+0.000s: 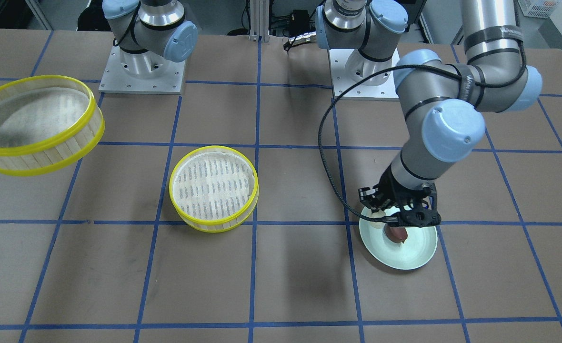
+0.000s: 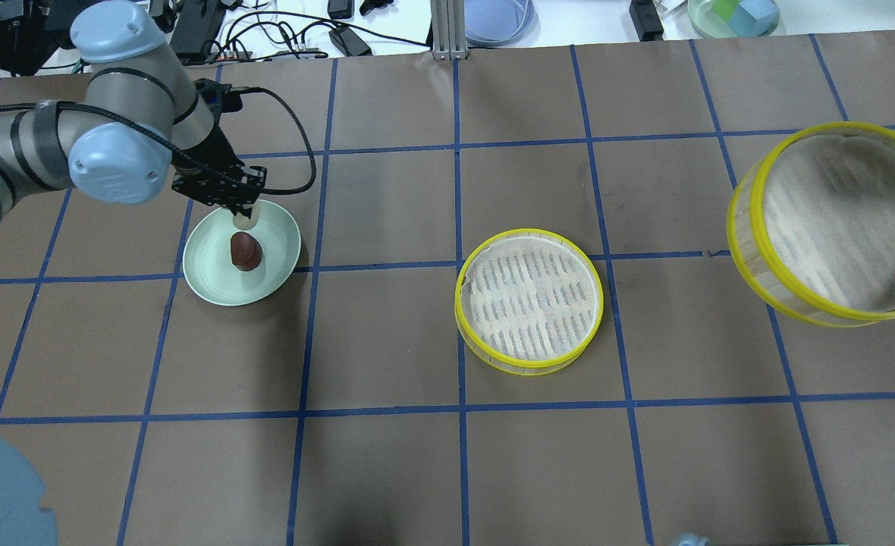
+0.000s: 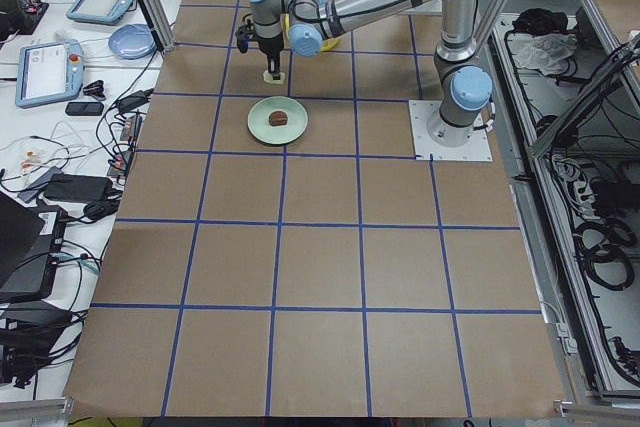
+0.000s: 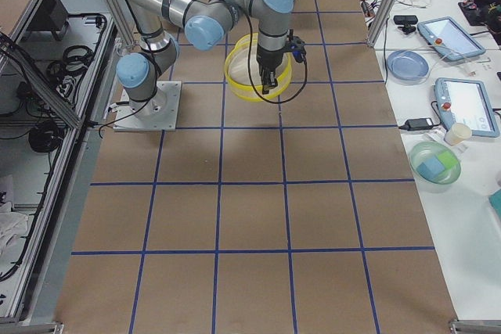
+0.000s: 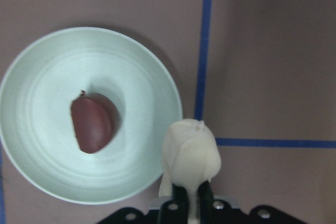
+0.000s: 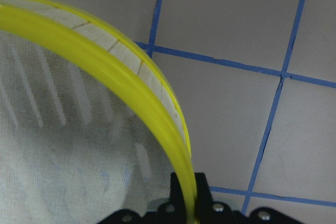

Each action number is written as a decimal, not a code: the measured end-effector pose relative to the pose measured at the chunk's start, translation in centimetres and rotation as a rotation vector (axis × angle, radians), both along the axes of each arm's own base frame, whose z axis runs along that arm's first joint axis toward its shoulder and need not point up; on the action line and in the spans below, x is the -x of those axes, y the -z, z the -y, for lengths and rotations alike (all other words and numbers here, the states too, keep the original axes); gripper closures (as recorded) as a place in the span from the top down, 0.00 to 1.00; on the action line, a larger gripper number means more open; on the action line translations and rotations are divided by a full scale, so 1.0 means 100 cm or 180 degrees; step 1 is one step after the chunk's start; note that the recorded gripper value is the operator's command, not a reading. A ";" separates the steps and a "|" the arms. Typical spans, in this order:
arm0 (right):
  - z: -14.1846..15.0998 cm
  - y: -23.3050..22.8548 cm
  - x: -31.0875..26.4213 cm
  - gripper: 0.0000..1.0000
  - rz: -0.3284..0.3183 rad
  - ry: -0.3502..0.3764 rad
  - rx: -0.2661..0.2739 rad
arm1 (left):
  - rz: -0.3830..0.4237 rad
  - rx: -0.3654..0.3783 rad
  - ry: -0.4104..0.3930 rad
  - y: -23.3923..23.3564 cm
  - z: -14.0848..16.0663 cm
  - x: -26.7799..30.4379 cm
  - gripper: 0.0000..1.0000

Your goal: Stack buns with steamer

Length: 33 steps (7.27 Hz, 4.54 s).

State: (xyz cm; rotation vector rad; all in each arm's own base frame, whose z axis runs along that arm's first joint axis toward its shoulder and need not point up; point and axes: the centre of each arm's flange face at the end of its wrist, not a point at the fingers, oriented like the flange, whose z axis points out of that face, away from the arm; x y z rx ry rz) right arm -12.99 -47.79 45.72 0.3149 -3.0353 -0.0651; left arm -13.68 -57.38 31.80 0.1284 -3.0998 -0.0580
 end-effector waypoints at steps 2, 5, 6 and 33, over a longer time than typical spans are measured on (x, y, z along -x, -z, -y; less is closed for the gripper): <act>-0.003 -0.005 -0.008 0.00 0.0021 -0.0012 0.0004 | -0.0232 -0.0063 -0.0332 -0.005 -0.029 0.091 0.00; -0.004 -0.004 -0.008 0.00 0.0012 -0.0025 -0.0027 | -0.0469 -0.0047 -0.0664 0.015 -0.067 0.207 0.00; -0.003 0.000 -0.007 0.00 -0.0005 -0.0029 -0.0085 | -0.0557 -0.0079 -0.0779 0.027 -0.074 0.232 0.00; 0.044 0.183 -0.301 0.00 0.0006 0.0147 -0.0428 | -0.0018 -0.0245 0.0225 0.127 0.035 -0.115 0.09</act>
